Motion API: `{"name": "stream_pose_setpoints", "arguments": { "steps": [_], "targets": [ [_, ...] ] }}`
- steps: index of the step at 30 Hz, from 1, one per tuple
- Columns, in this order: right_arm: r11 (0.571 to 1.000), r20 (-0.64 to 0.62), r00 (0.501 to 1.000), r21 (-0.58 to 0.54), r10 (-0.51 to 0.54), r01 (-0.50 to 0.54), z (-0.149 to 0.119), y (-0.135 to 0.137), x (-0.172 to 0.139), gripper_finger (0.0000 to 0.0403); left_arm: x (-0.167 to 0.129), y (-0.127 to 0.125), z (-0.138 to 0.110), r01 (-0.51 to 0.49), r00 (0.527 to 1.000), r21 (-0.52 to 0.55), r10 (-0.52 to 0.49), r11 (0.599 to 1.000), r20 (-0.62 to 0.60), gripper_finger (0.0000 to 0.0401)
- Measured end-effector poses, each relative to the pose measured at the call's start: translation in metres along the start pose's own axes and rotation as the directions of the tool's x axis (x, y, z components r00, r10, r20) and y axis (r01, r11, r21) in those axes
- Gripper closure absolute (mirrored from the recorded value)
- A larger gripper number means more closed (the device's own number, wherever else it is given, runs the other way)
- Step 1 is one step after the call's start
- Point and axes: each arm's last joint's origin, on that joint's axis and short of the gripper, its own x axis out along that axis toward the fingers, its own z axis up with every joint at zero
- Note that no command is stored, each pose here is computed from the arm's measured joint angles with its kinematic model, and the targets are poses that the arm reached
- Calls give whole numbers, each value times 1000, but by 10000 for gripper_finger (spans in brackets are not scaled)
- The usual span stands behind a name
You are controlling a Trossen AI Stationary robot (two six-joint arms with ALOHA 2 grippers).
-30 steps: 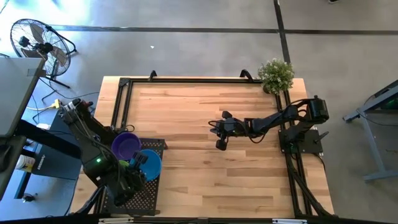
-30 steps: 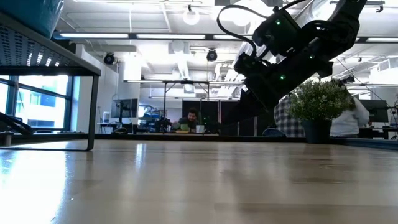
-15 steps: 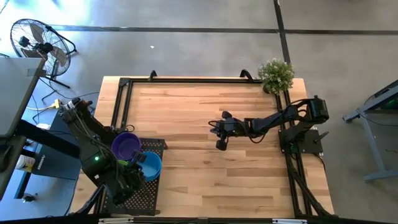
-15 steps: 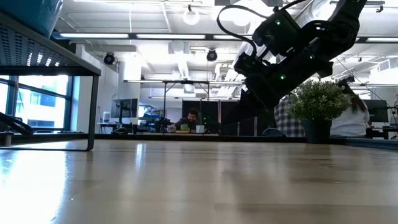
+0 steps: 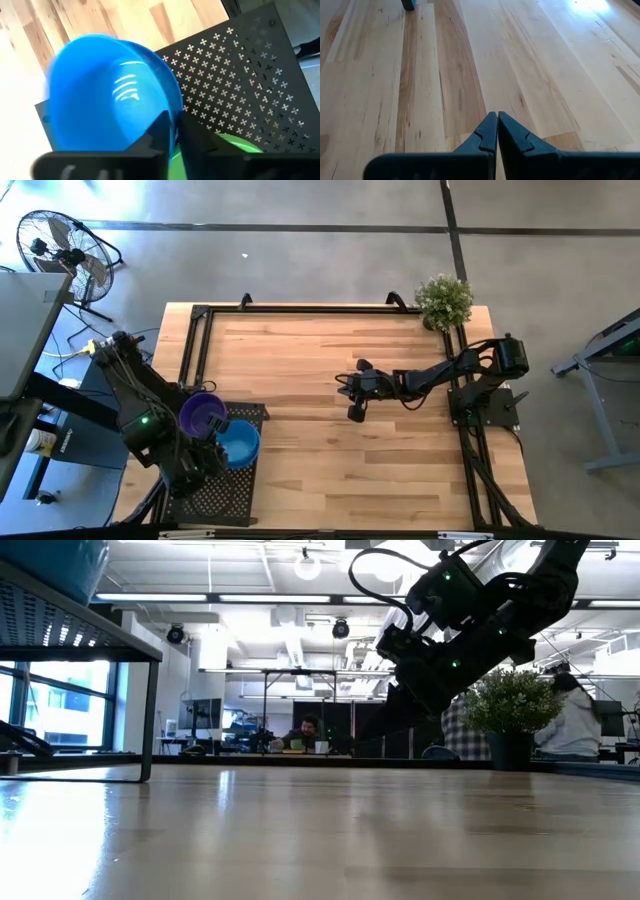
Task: Pick & Place Mini bowls
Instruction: Stack the blue bowl on the other blue bowls on the shelf
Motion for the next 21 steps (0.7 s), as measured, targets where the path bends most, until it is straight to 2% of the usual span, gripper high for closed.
{"name": "stream_pose_setpoints", "arguments": {
  "steps": [3,11,15,21],
  "targets": [
    [1000,0,1000,0,0,0,0,0,0,400,0,0,0,1,1000,3,-1,1000,1,395],
    [1000,-1,1000,-4,-1,1,0,0,0,401,0,1,1,-29,999,3,29,1000,19,397],
    [1000,-1,1000,-4,0,0,0,0,0,401,5,-3,4,-28,1000,4,28,1000,11,379],
    [1000,-2,1000,-4,6,-6,0,0,0,400,13,-6,7,-44,999,-7,43,999,-17,329]
  ]
}}
